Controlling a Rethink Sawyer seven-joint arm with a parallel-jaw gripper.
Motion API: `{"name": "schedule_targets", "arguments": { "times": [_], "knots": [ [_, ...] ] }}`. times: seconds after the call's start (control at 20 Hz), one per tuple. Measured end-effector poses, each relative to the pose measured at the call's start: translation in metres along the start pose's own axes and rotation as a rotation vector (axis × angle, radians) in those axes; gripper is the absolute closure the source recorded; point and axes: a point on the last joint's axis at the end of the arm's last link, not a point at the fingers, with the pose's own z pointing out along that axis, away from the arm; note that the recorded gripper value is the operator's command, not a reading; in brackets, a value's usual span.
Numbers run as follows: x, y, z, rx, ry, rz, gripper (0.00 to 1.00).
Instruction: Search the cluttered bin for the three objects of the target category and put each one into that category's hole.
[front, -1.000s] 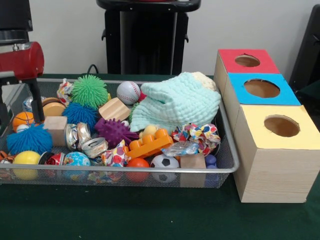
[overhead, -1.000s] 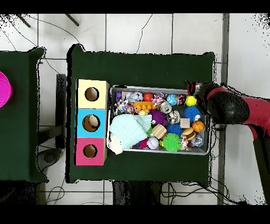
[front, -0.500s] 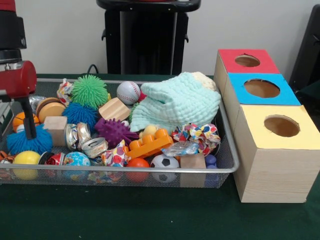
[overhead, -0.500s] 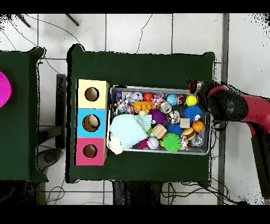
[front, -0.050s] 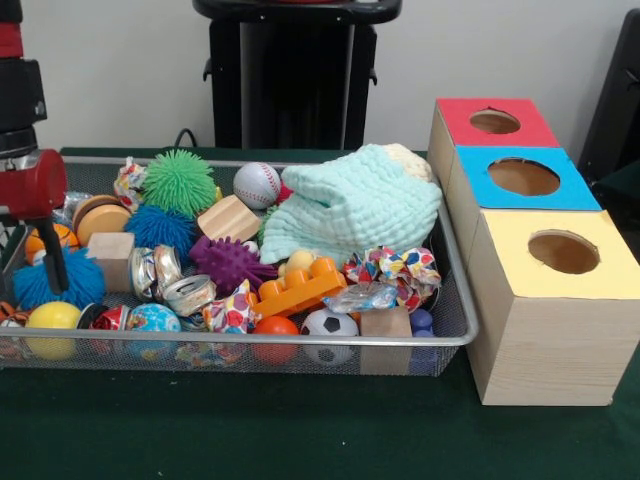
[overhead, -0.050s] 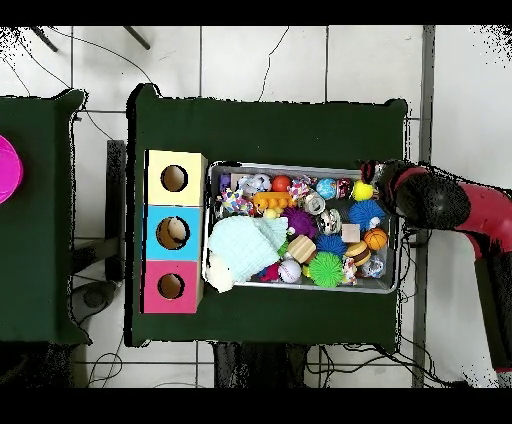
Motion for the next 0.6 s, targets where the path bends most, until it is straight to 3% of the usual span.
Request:
{"name": "schedule_targets", "arguments": {
  "times": [0.2,0.6],
  "knots": [
    [0.009,-0.001,0.006,-0.01,0.043,0.009,0.0],
    [0.017,-0.006,0.011,-0.021,0.055,0.023,0.0]
  ]
}}
